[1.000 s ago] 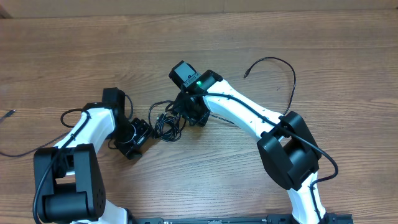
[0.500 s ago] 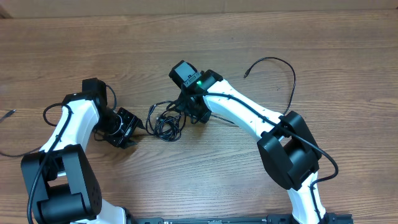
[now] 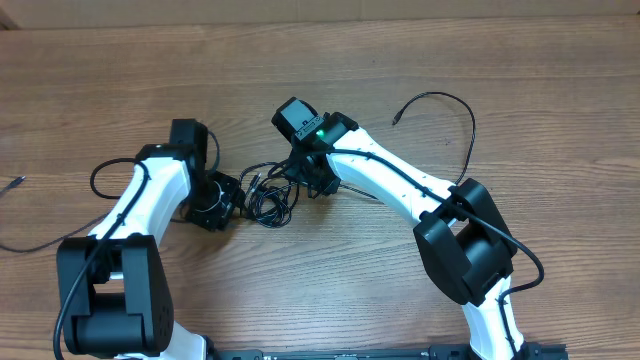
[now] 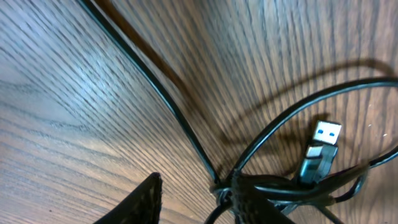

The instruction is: Untangle cables

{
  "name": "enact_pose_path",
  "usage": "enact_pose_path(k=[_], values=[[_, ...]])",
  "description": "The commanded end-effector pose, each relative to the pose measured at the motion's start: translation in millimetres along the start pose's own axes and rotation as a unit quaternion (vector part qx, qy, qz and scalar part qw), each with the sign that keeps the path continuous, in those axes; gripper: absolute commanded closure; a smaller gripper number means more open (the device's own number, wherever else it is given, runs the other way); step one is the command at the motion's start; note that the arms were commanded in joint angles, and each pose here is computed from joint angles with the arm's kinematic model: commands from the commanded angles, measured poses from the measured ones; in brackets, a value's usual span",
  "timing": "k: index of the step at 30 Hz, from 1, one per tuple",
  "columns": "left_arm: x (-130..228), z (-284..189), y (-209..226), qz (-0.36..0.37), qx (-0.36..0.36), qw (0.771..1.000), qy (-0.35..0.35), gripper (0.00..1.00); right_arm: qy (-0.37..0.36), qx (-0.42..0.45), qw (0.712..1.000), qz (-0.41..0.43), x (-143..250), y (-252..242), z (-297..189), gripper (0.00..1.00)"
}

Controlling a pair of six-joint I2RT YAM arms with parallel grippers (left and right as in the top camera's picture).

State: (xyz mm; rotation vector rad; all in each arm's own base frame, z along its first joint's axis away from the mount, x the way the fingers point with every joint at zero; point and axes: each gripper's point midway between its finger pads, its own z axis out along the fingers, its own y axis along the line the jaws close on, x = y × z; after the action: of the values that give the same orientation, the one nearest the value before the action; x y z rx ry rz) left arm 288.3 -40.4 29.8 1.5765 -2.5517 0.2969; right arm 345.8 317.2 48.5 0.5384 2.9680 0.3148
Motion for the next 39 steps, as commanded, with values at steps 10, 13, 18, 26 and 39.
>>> enact_pose_path(k=[10,13,18,26,39], values=[[-9.8,8.3,9.2,-0.049,-0.03,0.998,-0.033,0.66,-0.011,0.015,1.0,0.001,-3.5,-7.2,2.7,0.59],[-10.4,10.4,10.3,-0.049,-0.03,0.998,-0.034,0.67,-0.016,0.018,1.0,0.001,-5.3,-8.1,2.6,0.6],[-5.5,16.2,13.1,-0.055,-0.034,0.997,-0.034,0.69,-0.016,0.021,1.0,0.001,-5.2,-9.3,2.6,0.6],[-6.6,34.8,18.8,-0.056,-0.028,0.997,-0.049,0.68,-0.006,0.038,0.998,0.045,2.3,-22.3,11.6,0.57],[-8.4,41.8,15.8,-0.044,-0.013,0.997,-0.055,0.63,-0.019,0.012,0.996,0.081,-0.8,-17.6,27.5,0.42]])
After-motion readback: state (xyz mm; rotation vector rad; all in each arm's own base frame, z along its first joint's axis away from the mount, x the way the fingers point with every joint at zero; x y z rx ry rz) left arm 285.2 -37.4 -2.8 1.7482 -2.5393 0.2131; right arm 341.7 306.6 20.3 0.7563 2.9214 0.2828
